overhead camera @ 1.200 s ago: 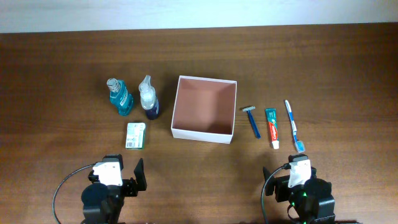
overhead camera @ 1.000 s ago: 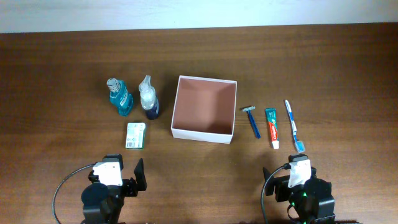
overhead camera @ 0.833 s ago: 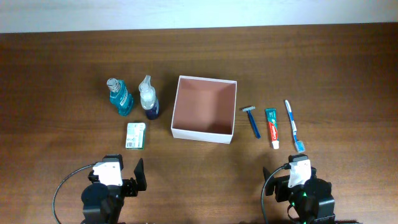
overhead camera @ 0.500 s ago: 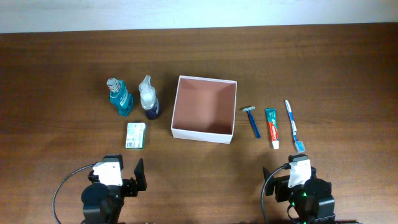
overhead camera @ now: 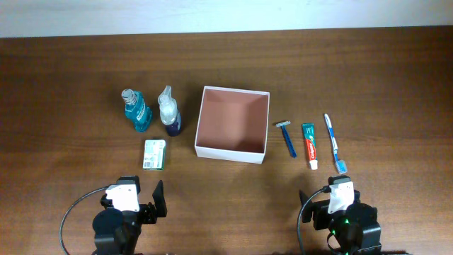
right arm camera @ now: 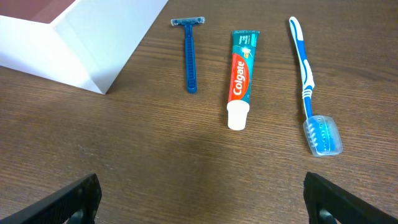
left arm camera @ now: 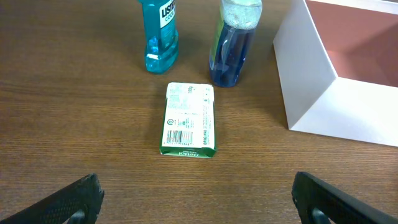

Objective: Pack container

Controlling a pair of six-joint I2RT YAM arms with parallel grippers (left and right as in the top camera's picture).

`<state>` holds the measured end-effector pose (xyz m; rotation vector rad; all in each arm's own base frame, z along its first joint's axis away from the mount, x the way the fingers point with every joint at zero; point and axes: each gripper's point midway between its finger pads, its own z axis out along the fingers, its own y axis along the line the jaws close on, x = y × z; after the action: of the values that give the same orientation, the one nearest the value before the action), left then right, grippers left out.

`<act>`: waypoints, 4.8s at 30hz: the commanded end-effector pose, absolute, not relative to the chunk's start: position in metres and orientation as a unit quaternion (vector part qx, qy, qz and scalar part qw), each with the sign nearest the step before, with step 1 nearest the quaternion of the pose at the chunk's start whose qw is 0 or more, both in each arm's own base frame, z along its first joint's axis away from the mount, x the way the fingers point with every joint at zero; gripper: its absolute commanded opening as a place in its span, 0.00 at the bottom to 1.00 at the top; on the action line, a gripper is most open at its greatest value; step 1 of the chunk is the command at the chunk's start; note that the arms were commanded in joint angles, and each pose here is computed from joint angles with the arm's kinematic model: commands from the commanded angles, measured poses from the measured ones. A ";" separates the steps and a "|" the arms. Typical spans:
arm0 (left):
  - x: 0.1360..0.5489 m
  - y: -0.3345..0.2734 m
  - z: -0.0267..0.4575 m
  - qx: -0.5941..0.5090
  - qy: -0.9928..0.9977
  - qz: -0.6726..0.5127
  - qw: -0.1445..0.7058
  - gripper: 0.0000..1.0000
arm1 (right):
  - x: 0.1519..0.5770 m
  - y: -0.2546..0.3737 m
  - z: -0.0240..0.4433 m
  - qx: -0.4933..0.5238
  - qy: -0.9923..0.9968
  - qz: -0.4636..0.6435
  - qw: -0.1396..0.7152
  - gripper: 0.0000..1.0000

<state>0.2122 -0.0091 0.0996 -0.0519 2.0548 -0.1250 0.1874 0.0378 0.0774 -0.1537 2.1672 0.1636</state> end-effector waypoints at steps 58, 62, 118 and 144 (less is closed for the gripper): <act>0.445 0.017 0.166 0.038 0.982 -0.020 0.184 0.85 | 0.187 0.037 0.075 -0.062 0.882 0.064 0.463 0.99; 0.445 0.017 0.142 0.036 0.987 -0.023 0.153 0.79 | 0.187 0.037 0.075 -0.062 0.882 0.064 0.463 0.99; 0.412 -0.316 0.156 0.323 0.926 -0.094 0.172 0.17 | 0.187 0.037 0.075 -0.062 0.882 0.064 0.463 0.99; 0.441 -0.110 0.284 0.110 0.970 -0.049 0.211 0.99 | 0.187 0.037 0.075 -0.062 0.882 0.064 0.463 0.99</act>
<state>0.4377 -0.1535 0.2909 0.4601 2.6316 -0.1526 0.1875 0.0377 0.0775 -0.1527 2.1665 0.1637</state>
